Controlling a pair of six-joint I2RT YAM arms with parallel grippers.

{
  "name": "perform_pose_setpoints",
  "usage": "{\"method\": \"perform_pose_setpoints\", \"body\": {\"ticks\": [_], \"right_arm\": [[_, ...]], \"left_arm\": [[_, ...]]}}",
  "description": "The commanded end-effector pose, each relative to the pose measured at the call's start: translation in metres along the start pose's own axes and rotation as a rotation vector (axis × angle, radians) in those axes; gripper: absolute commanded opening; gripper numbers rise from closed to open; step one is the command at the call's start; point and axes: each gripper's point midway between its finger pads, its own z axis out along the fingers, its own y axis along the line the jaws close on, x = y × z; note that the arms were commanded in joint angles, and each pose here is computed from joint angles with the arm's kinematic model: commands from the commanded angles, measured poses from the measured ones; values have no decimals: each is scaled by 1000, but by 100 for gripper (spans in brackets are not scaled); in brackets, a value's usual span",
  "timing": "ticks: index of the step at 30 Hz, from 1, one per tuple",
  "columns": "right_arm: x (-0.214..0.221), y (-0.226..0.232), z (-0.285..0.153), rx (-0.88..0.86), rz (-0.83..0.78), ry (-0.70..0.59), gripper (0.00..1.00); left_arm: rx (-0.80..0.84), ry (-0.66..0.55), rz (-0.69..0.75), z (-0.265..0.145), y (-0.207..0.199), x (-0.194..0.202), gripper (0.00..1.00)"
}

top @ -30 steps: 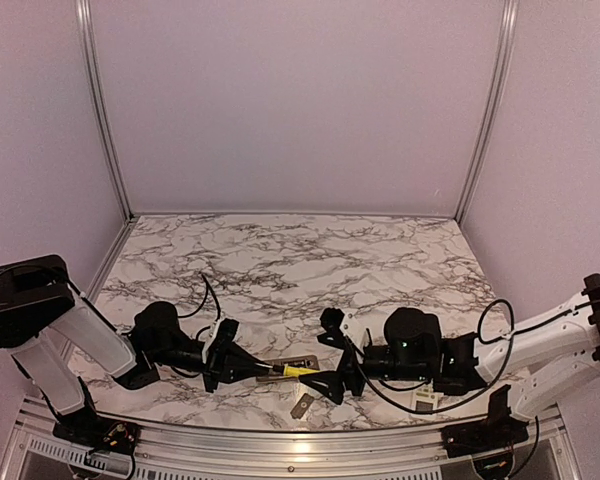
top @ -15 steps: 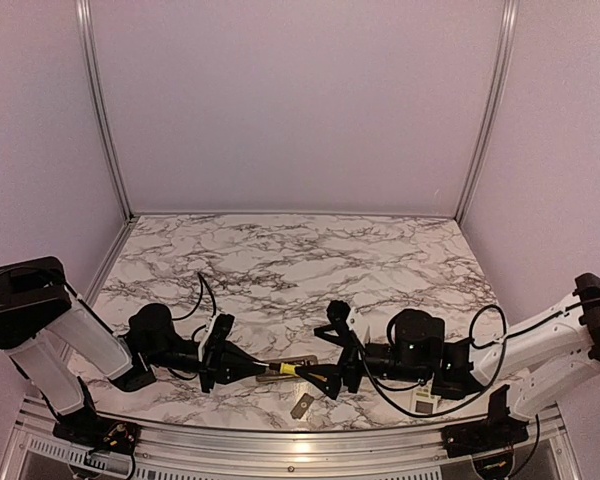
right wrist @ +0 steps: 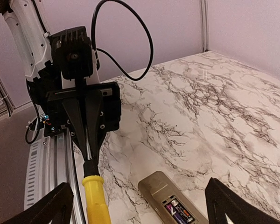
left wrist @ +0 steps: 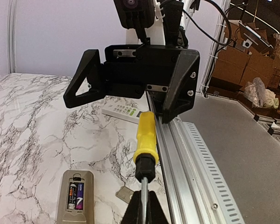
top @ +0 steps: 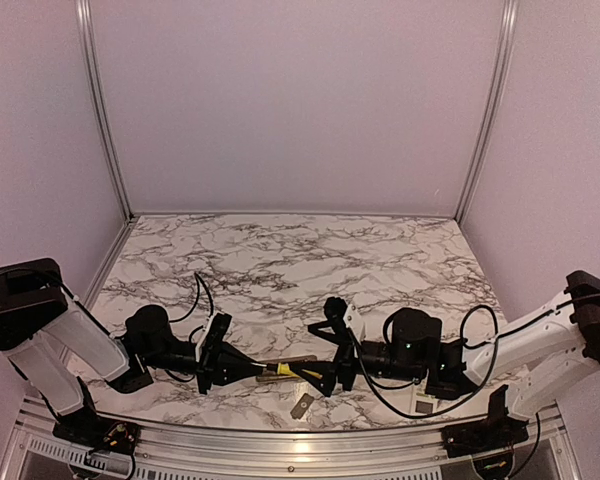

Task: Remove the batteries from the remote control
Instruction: Pass from the left arm to the right

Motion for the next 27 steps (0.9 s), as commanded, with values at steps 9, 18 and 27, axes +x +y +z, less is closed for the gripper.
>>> {"method": "perform_pose_setpoints", "body": {"ticks": [9,18,27], "right_arm": [[-18,10,13,-58,9,-56,95],[-13,28,25,-169,12,-54,84],[-14,35,30,-219,11,-78,80]], "left_arm": [[9,-173,135,-9,-10,-46,0],[-18,-209,139,-15,-10,-53,0],[-30,-261,141,-24,-14,-62,0]]}}
